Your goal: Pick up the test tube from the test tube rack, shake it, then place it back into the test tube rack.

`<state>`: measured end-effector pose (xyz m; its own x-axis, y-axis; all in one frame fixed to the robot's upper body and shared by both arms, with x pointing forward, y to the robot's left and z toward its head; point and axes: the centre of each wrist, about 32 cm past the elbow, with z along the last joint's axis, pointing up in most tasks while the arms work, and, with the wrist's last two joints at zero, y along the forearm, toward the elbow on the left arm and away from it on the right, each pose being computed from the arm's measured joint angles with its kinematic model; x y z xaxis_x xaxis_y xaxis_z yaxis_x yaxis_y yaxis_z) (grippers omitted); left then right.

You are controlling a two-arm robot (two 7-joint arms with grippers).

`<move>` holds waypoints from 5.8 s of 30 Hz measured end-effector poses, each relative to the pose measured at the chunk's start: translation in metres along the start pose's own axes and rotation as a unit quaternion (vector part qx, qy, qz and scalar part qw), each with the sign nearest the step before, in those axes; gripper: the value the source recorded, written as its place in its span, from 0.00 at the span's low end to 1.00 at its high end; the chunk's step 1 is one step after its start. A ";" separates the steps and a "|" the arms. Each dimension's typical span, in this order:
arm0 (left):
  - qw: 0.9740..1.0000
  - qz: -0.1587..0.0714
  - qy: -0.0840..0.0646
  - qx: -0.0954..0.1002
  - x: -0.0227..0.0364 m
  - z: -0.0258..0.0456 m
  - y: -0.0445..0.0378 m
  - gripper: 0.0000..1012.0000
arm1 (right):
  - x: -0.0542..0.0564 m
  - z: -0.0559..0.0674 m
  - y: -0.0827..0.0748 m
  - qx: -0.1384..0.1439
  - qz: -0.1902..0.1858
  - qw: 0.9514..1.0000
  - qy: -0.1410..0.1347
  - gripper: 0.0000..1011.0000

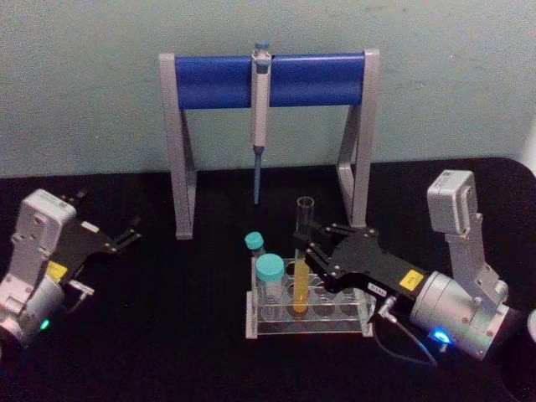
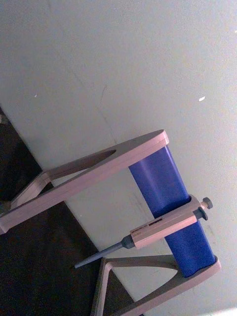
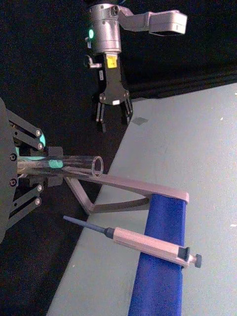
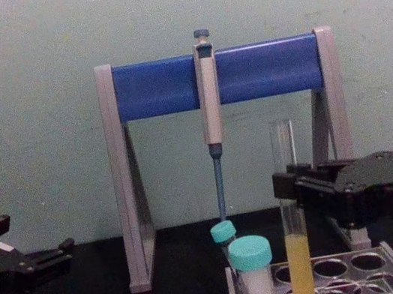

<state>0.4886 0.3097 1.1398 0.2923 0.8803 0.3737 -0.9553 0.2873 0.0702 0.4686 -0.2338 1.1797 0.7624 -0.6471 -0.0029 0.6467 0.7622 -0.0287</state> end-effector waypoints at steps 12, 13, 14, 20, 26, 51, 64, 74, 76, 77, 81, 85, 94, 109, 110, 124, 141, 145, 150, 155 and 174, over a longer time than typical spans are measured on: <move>1.000 0.000 0.000 0.000 0.0000 0.0000 0.0000 0.99 | -0.002 -0.009 0.001 -0.012 -0.002 1.000 -0.001 0.21; 1.000 0.000 0.000 0.000 0.0000 0.0000 0.0000 0.99 | -0.002 -0.010 0.001 -0.013 -0.002 1.000 -0.001 0.21; 1.000 0.000 0.000 0.000 0.0000 0.0000 0.0000 0.99 | -0.002 -0.011 0.001 -0.014 -0.002 1.000 0.000 0.21; 1.000 0.000 0.000 0.000 0.0000 0.0000 0.0000 0.99 | -0.004 -0.015 0.001 -0.019 -0.003 1.000 0.004 0.21; 1.000 0.000 0.000 0.000 0.0000 0.0000 0.0000 0.99 | -0.005 -0.018 0.001 -0.024 -0.004 1.000 0.007 0.21; 1.000 0.000 0.000 0.000 0.0000 0.0000 0.0000 0.99 | -0.005 -0.019 0.001 -0.026 -0.007 1.000 0.005 0.35; 1.000 0.000 0.000 0.000 0.0000 0.0000 0.0000 0.99 | -0.005 -0.019 0.001 -0.026 -0.007 1.000 0.006 0.75; 1.000 0.000 0.000 0.000 0.0000 0.0000 0.0000 0.99 | -0.005 -0.018 0.001 -0.026 -0.007 1.000 0.006 0.99; 1.000 0.000 0.000 0.000 0.0000 0.0000 0.0000 0.99 | -0.005 -0.018 0.001 -0.026 -0.007 1.000 0.006 0.99; 1.000 0.000 0.000 0.000 0.0000 0.0000 0.0000 0.99 | -0.005 -0.018 0.001 -0.026 -0.007 1.000 0.007 0.99; 1.000 0.000 0.000 0.000 0.0000 0.0000 0.0000 0.99 | -0.005 -0.018 0.001 -0.026 -0.007 1.000 0.007 0.99; 1.000 0.000 0.000 0.000 0.0000 0.0000 0.0000 0.99 | -0.004 -0.014 0.000 -0.010 -0.008 1.000 0.002 0.99; 1.000 0.000 0.000 0.000 0.0000 0.0000 0.0000 0.99 | -0.007 0.009 -0.010 0.064 -0.037 0.997 -0.033 0.99; 1.000 0.000 0.000 0.000 0.0000 0.0000 0.0000 0.99 | -0.015 -0.001 -0.034 0.085 -0.231 0.965 -0.085 0.99; 1.000 0.000 0.000 0.000 0.0000 0.0000 0.0000 0.99 | -0.016 -0.005 -0.035 0.078 -0.247 0.962 -0.083 0.99; 1.000 0.000 0.000 0.000 0.0000 0.0000 0.0000 0.99 | -0.020 -0.053 -0.040 -0.011 -0.319 0.947 -0.039 0.99; 1.000 0.000 0.000 0.000 0.0000 0.0000 0.0000 0.99 | -0.020 -0.077 -0.038 -0.049 -0.321 0.946 -0.010 0.99; 1.000 0.000 0.000 0.000 0.0000 0.0000 0.0000 0.99 | -0.020 -0.079 -0.038 -0.053 -0.320 0.946 -0.009 0.99; 1.000 0.000 0.000 0.000 0.0000 0.0000 0.0000 0.99 | -0.020 -0.078 -0.038 -0.053 -0.319 0.946 -0.010 0.99; 1.000 0.000 0.000 0.000 0.0000 0.0000 0.0000 0.99 | -0.020 -0.078 -0.038 -0.052 -0.319 0.946 -0.010 0.99; 1.000 0.000 0.000 0.000 0.0000 0.0000 0.0000 0.99 | -0.020 -0.077 -0.038 -0.051 -0.320 0.946 -0.010 0.99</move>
<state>0.4886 0.3097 1.1398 0.2923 0.8803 0.3737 -0.9553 0.2873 0.0703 0.4273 -0.2510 1.1034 0.2173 -0.9738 0.0670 0.9713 0.2090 -0.1135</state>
